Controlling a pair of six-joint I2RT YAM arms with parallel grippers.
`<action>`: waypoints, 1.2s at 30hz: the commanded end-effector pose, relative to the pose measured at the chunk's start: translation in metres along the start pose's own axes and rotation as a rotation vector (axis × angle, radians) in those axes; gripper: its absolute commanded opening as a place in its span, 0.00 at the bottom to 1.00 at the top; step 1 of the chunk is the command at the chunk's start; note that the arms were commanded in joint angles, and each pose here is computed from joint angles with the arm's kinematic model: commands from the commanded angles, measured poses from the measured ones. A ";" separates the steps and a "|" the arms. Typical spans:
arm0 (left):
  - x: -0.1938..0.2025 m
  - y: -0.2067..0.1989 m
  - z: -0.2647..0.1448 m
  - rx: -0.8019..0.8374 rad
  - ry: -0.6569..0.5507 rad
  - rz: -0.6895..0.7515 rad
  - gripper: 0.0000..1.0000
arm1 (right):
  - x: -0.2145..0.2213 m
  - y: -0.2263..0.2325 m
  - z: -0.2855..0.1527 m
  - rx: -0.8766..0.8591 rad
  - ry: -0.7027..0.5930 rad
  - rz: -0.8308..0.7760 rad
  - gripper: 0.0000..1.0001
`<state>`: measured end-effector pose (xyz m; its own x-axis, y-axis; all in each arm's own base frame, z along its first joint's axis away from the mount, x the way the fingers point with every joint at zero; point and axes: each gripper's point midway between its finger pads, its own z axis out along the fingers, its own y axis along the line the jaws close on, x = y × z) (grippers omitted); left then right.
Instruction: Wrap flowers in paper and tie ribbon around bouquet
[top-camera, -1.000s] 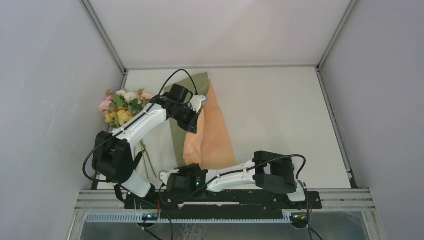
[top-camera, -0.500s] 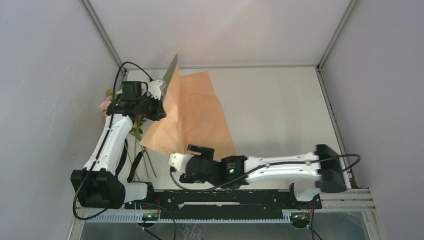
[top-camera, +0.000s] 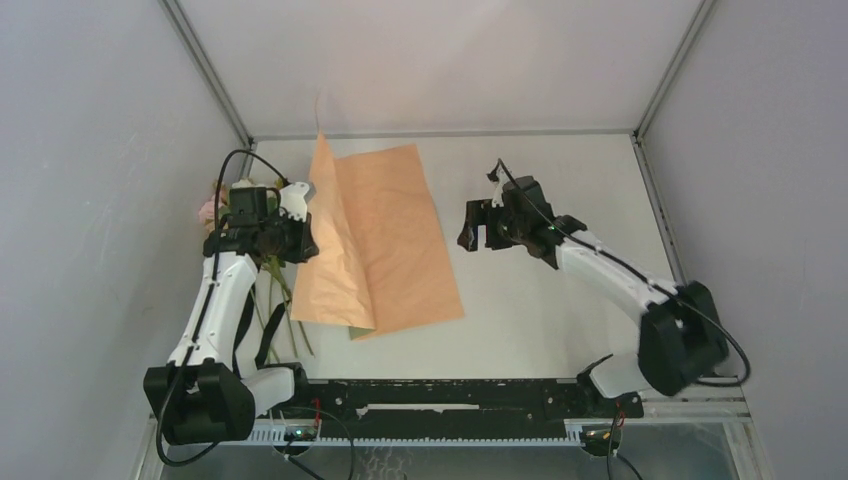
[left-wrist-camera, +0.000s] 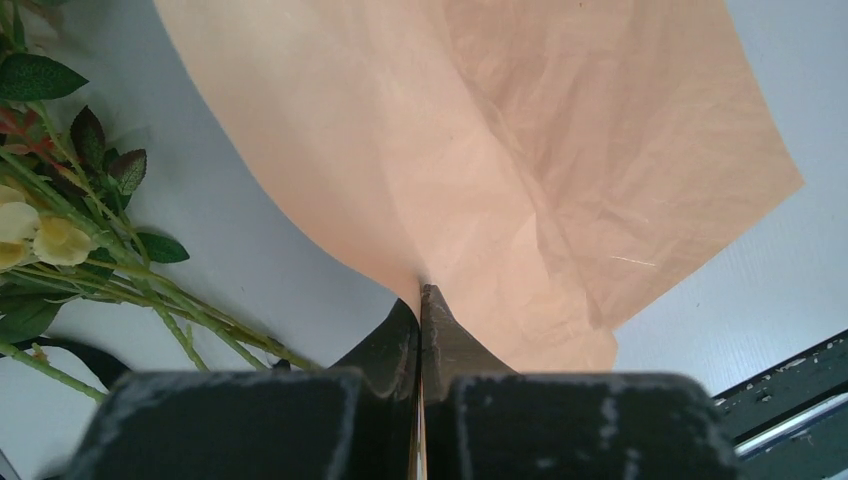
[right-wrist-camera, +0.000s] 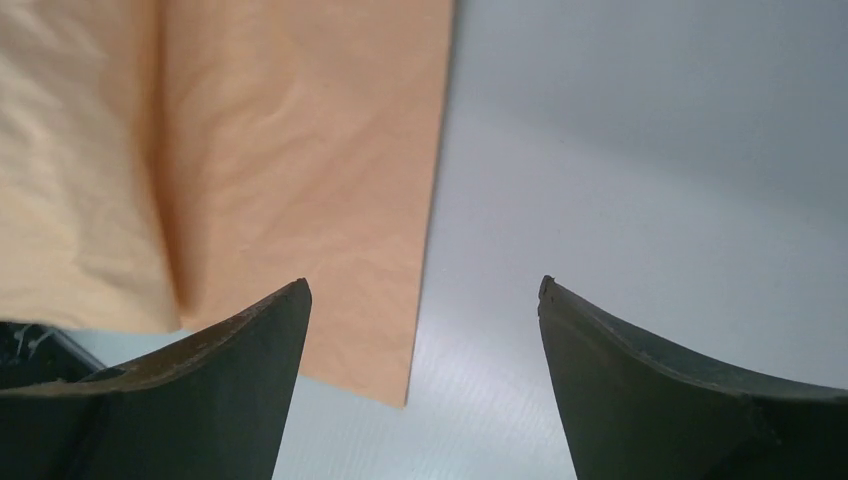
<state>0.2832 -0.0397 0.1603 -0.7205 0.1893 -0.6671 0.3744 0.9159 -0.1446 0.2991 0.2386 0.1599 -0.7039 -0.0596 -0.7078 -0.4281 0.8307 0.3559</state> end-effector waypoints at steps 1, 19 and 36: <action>-0.006 -0.004 -0.006 0.010 -0.066 0.049 0.00 | -0.004 -0.005 0.044 -0.032 0.074 0.171 0.93; 0.002 0.001 -0.006 -0.022 -0.063 0.071 0.00 | -0.005 -0.023 0.213 -0.111 0.345 0.375 0.88; -0.013 0.023 -0.031 -0.172 -0.115 0.109 0.00 | -0.063 -0.055 0.113 -0.247 0.032 0.514 0.00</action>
<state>0.2794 -0.0281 0.1626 -0.6746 0.2259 -0.7028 0.3691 0.9277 -0.0561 0.3906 0.3250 0.0291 -0.9785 0.1160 -0.1708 -0.0680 0.6001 0.7971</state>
